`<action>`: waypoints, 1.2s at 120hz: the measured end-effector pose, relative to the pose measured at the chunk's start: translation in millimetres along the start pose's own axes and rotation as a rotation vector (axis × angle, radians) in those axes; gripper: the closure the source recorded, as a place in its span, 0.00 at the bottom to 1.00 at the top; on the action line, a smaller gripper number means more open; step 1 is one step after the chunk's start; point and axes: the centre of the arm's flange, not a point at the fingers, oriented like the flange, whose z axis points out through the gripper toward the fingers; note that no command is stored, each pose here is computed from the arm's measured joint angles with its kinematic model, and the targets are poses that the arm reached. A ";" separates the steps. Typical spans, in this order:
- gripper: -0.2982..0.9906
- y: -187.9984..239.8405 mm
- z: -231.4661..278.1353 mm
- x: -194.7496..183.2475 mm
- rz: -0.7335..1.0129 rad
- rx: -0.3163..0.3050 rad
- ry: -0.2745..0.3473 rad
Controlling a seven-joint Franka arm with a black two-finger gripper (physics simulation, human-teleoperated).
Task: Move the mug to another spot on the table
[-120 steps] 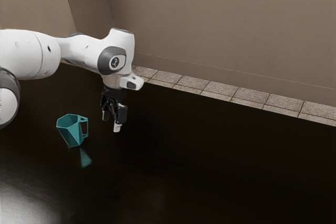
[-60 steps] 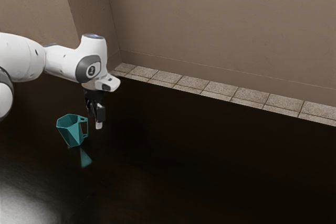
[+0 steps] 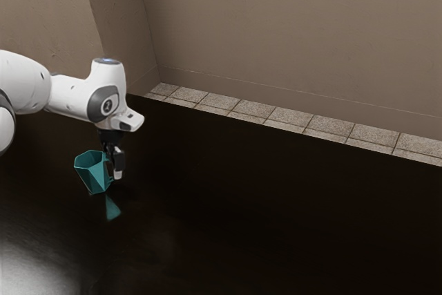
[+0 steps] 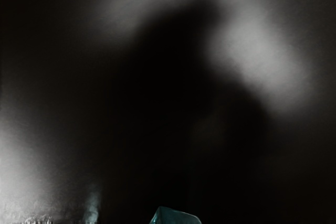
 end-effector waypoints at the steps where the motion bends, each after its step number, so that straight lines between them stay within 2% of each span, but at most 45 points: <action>1: 0.27 -0.1 0.2 -0.1 0.000 0.000 0.000; 29: 0.44 3.6 0.2 3.7 0.017 0.001 0.003; 69: 0.56 1.7 -3.2 0.3 0.026 0.002 -0.014; 101: 0.67 4.9 -3.9 3.4 0.062 0.039 -0.049; 123: 0.72 9.3 -6.0 4.6 0.060 0.037 -0.085; 144: 0.77 22.5 -12.4 13.7 0.070 0.054 -0.150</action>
